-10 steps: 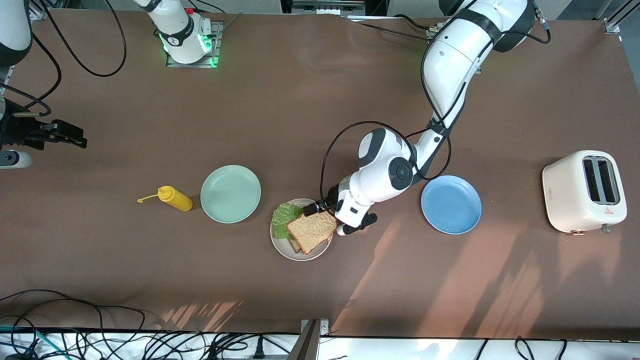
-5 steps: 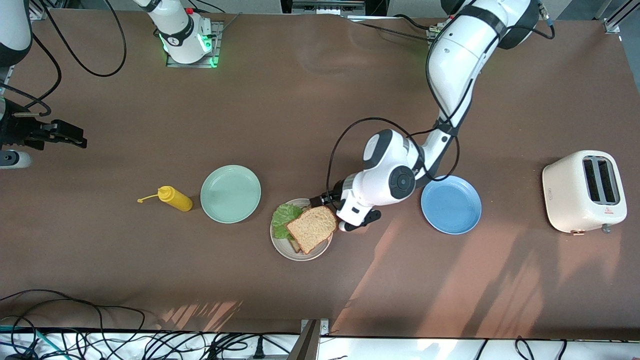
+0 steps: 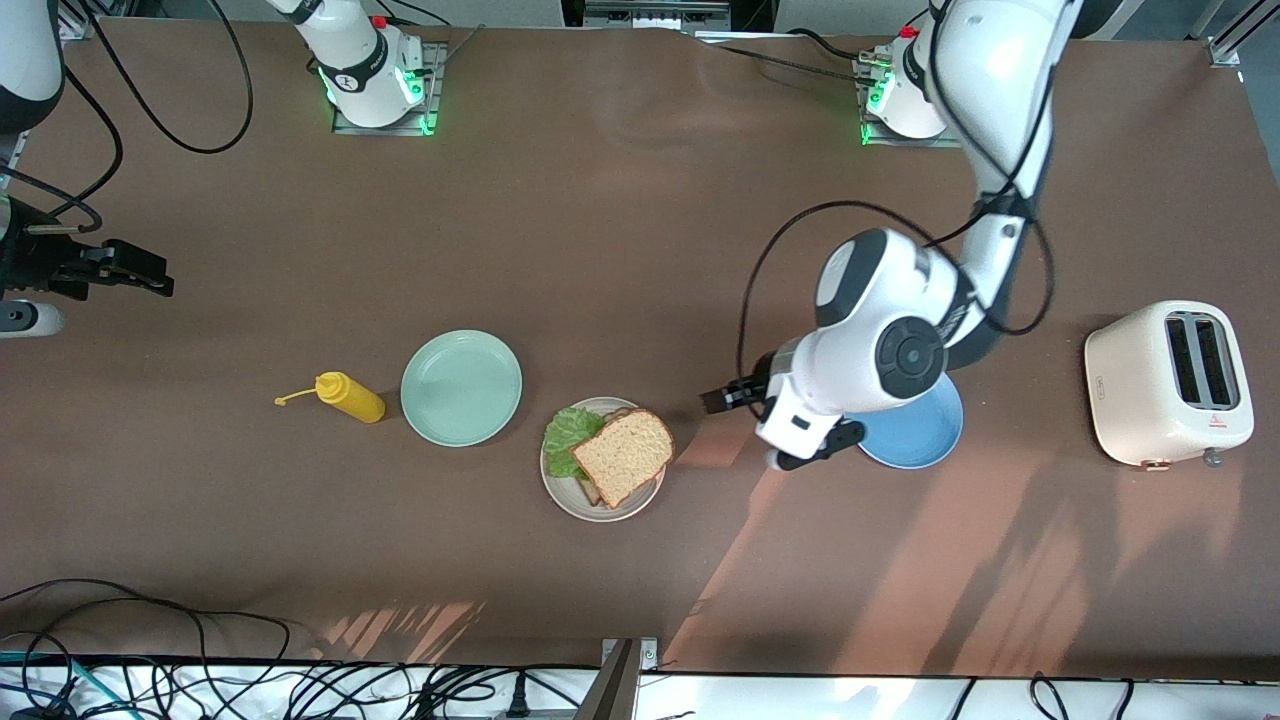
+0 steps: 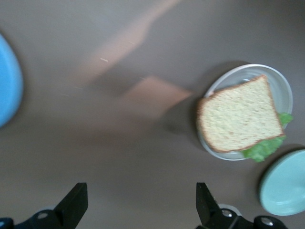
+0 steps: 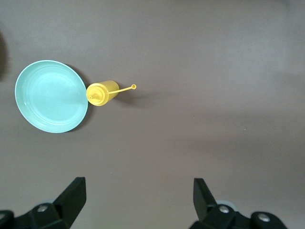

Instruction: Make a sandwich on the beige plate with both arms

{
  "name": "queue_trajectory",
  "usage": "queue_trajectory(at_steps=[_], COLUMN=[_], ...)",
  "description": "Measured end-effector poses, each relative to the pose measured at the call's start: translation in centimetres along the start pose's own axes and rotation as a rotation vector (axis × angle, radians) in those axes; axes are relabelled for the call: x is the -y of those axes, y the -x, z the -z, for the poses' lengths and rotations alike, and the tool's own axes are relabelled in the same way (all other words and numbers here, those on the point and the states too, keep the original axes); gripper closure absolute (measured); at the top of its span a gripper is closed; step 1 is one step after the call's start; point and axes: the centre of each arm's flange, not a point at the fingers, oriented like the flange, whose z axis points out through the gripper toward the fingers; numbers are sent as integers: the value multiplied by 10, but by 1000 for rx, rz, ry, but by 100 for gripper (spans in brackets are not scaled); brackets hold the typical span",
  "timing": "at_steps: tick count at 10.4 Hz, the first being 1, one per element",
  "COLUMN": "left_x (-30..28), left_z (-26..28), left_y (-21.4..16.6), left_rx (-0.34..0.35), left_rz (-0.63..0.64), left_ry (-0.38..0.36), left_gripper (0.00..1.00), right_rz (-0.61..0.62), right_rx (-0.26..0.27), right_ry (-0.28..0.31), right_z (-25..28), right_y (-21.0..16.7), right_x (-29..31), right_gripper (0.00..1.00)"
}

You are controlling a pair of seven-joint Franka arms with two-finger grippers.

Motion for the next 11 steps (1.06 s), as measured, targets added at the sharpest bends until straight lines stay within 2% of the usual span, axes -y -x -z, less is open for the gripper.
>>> queue_trajectory(at_steps=[2, 4, 8, 11], left_x=[22, 53, 150, 205], left_z=[41, 76, 145, 170], left_y=[7, -3, -48, -70], left_rx=[-85, -142, -170, -167], left_rz=[-25, -10, -157, -281], left_ry=[-144, -214, -208, -210], left_gripper=[0, 0, 0, 0], right_rz=[0, -1, 0, -2], right_rx=[0, 0, 0, 0], right_ry=[0, 0, 0, 0], right_z=[0, 0, 0, 0], right_y=[0, 0, 0, 0], right_x=[0, 0, 0, -1], right_gripper=[0, 0, 0, 0])
